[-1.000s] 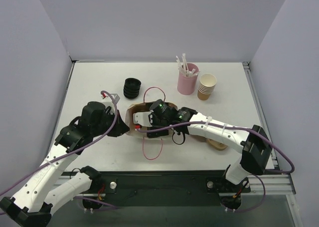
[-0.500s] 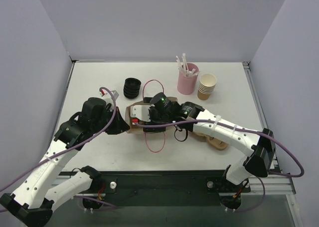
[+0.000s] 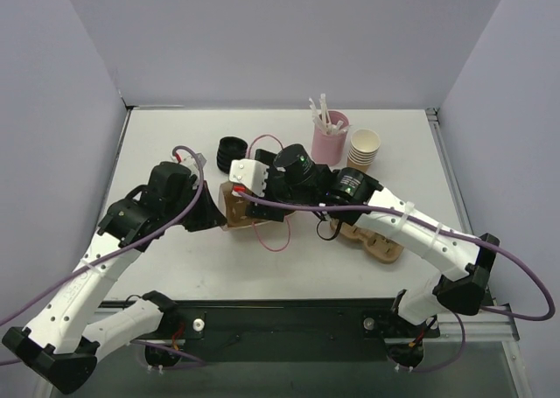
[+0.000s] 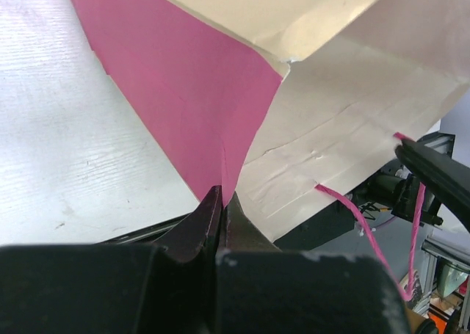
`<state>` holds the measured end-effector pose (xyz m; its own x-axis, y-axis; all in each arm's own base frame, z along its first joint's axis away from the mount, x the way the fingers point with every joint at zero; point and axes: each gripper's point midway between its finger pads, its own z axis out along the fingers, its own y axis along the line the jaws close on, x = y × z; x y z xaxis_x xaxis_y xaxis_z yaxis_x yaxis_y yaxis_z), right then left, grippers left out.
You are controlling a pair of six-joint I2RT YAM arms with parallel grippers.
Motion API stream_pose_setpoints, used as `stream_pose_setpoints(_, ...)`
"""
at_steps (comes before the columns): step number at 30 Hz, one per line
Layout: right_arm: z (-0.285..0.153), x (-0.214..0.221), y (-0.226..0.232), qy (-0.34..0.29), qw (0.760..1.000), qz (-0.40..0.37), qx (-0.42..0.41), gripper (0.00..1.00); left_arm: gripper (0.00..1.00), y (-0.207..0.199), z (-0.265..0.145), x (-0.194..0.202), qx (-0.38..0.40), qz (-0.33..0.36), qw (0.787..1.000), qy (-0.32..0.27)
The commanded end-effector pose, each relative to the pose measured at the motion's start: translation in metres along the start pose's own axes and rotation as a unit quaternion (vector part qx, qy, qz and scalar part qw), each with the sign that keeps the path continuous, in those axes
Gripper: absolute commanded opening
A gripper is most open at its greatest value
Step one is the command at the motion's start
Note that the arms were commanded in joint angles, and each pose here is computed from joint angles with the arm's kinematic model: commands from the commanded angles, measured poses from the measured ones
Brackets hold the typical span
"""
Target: Pack the takeout coffee
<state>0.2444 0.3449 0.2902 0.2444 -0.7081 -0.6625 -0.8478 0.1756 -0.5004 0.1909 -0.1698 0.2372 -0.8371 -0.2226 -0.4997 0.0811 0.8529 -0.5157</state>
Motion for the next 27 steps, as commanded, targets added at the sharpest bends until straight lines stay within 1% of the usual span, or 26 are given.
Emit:
stream_pose_setpoints(1, -0.034, -0.038, -0.022, -0.078, 0.995, 0.060, 0.026, 0.79, 0.00, -0.002, -0.011, -0.018, -0.013, -0.020, 0.999, -0.025)
stream_pose_setpoints(3, -0.045, -0.054, -0.034, -0.112, 0.989, 0.084, 0.042, 0.80, 0.00, -0.004, -0.013, -0.022, -0.014, -0.022, 0.999, -0.026)
stream_pose_setpoints(6, -0.056, -0.070, -0.046, -0.145, 0.980, 0.120, 0.063, 0.82, 0.01, -0.006, -0.014, -0.028, -0.020, -0.028, 0.999, -0.027)
stream_pose_setpoints(9, -0.064, -0.081, -0.054, -0.183, 0.969, 0.154, 0.068, 0.82, 0.01, -0.010, -0.014, -0.034, -0.018, -0.031, 0.999, -0.031)
stream_pose_setpoints(10, -0.064, -0.079, -0.058, -0.186, 0.966, 0.161, 0.073, 0.82, 0.01, -0.010, -0.012, -0.036, -0.019, -0.031, 0.999, -0.028)
stream_pose_setpoints(11, -0.067, -0.082, -0.064, -0.196, 0.962, 0.168, 0.084, 0.82, 0.03, -0.011, -0.012, -0.038, -0.020, -0.032, 0.999, -0.029)
stream_pose_setpoints(12, -0.068, -0.082, -0.068, -0.197, 0.960, 0.178, 0.093, 0.81, 0.07, -0.011, -0.013, -0.040, -0.021, -0.032, 0.999, -0.031)
stream_pose_setpoints(14, -0.074, -0.073, -0.092, -0.183, 0.945, 0.223, 0.151, 0.80, 0.11, -0.011, -0.015, -0.046, -0.030, -0.033, 0.998, -0.038)
stream_pose_setpoints(15, -0.075, -0.066, -0.101, -0.169, 0.938, 0.244, 0.180, 0.80, 0.15, -0.010, -0.015, -0.049, -0.032, -0.033, 0.998, -0.040)
stream_pose_setpoints(16, -0.084, -0.056, -0.115, -0.152, 0.923, 0.271, 0.226, 0.80, 0.16, -0.012, -0.015, -0.054, -0.030, -0.026, 0.998, -0.046)
stream_pose_setpoints(18, -0.093, -0.047, -0.127, -0.133, 0.909, 0.294, 0.265, 0.80, 0.17, -0.011, -0.015, -0.061, -0.038, -0.023, 0.998, -0.053)
stream_pose_setpoints(20, -0.099, -0.040, -0.133, -0.121, 0.902, 0.299, 0.288, 0.80, 0.17, -0.008, -0.011, -0.066, -0.050, -0.021, 0.997, -0.052)
stream_pose_setpoints(22, -0.102, -0.038, -0.136, -0.118, 0.899, 0.300, 0.297, 0.80, 0.17, -0.002, -0.005, -0.069, -0.067, -0.026, 0.996, -0.047)
stream_pose_setpoints(23, -0.102, -0.032, -0.137, -0.107, 0.898, 0.301, 0.303, 0.80, 0.17, -0.002, -0.004, -0.071, -0.069, -0.029, 0.996, -0.048)
stream_pose_setpoints(27, -0.102, -0.024, -0.140, -0.096, 0.894, 0.312, 0.308, 0.80, 0.21, -0.002, -0.004, -0.081, -0.078, -0.025, 0.995, -0.053)
